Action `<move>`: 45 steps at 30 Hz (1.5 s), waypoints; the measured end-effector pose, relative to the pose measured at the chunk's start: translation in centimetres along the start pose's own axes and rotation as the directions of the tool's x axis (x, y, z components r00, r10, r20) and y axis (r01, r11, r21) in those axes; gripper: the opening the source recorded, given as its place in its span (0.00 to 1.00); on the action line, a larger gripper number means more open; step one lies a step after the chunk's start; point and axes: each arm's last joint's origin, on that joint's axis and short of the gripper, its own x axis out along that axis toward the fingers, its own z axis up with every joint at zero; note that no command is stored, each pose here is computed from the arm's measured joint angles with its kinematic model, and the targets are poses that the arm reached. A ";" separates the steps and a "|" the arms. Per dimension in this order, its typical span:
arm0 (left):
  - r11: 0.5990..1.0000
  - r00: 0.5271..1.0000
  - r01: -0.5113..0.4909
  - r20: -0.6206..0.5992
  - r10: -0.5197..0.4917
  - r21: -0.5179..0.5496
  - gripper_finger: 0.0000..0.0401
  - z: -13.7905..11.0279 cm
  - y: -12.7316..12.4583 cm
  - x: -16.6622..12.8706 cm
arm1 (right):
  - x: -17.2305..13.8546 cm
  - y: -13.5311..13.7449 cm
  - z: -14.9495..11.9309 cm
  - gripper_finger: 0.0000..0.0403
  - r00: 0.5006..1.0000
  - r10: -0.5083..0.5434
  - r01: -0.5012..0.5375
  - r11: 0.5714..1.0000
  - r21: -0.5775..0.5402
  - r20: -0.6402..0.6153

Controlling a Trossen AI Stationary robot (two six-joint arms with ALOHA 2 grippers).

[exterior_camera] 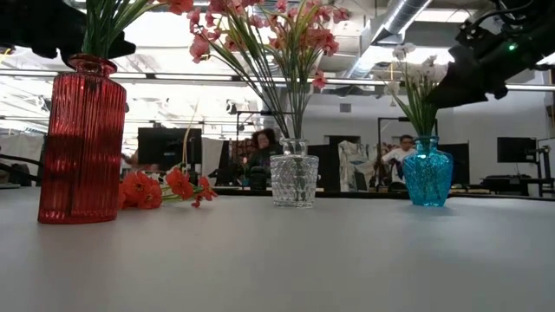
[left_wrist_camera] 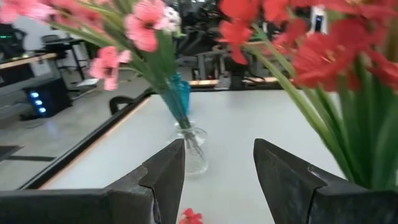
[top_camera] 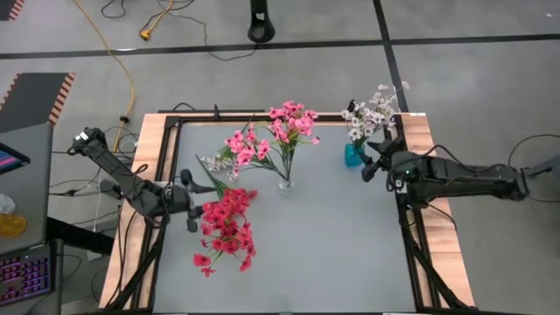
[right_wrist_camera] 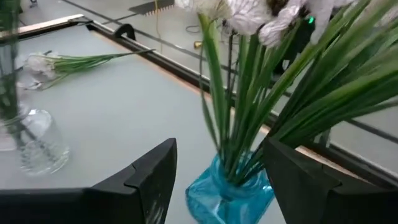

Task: Sort flowers into vase by color
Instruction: Put the bottom white flowers into the blue base, then put the white flowers into the blue base

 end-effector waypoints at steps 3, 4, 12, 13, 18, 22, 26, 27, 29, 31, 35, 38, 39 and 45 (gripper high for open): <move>0.999 0.999 -0.030 0.019 0.031 -0.035 0.45 0.3 0.4 -0.2 | -0.2 0.3 -0.1 0.66 0.999 0.039 -0.039 0.999 -0.012 -0.001; 0.998 0.999 -0.039 0.027 0.040 -0.047 0.45 0.4 0.5 -0.3 | -0.3 0.5 -0.1 0.66 0.999 0.052 -0.052 0.999 -0.016 -0.002; 0.967 0.980 -0.162 0.085 0.182 -0.198 0.45 1.5 2.3 -1.4 | -0.9 1.4 -0.4 0.66 0.989 0.147 -0.147 0.989 -0.025 -0.010; 0.957 0.974 -0.184 0.089 0.208 -0.224 0.45 1.6 2.6 -1.5 | -0.9 1.6 -0.4 0.66 0.987 0.157 -0.157 0.987 -0.018 -0.014; 0.914 0.952 -0.237 0.111 0.286 -0.329 0.45 2.1 3.8 -2.3 | -1.1 2.4 -0.8 0.66 0.979 0.199 -0.199 0.980 -0.015 -0.037; 0.872 0.928 -0.274 0.127 0.351 -0.406 0.45 3.3 5.0 -2.9 | -0.9 3.1 -1.0 0.66 0.974 0.220 -0.222 0.974 -0.042 -0.057; 0.858 0.909 -0.304 0.144 0.392 -0.415 0.45 4.8 6.0 -3.5 | -0.7 4.0 -1.0 0.66 0.969 0.242 -0.244 0.969 -0.039 -0.054; 0.855 0.904 -0.312 0.146 0.401 -0.414 0.45 5.2 6.2 -3.6 | -0.7 4.2 -1.0 0.66 0.968 0.245 -0.247 0.968 -0.042 -0.055; 0.851 0.898 -0.326 0.145 0.415 -0.412 0.45 5.9 6.6 -3.8 | -0.5 4.5 -1.1 0.66 0.967 0.250 -0.252 0.967 -0.045 -0.058; 0.850 0.897 -0.336 0.139 0.420 -0.406 0.45 6.2 6.8 -4.0 | -0.4 4.9 -1.2 0.66 0.966 0.251 -0.254 0.966 -0.053 -0.064; 0.846 0.901 -0.337 0.118 0.417 -0.414 0.45 6.3 7.0 -4.0 | 0.0 5.3 -1.5 0.66 0.966 0.242 -0.249 0.965 -0.077 -0.088; 0.841 0.910 -0.327 0.098 0.404 -0.430 0.45 6.0 6.9 -3.9 | 0.2 5.6 -1.7 0.66 0.967 0.232 -0.242 0.966 -0.094 -0.104; 0.839 0.911 -0.327 0.091 0.402 -0.434 0.45 5.8 6.9 -3.8 | 0.3 5.7 -1.8 0.66 0.967 0.230 -0.240 0.966 -0.098 -0.109; 0.830 0.928 -0.311 0.042 0.371 -0.464 0.45 4.9 6.3 -2.9 | 0.7 6.3 -1.9 0.66 0.967 0.230 -0.241 0.966 -0.097 -0.108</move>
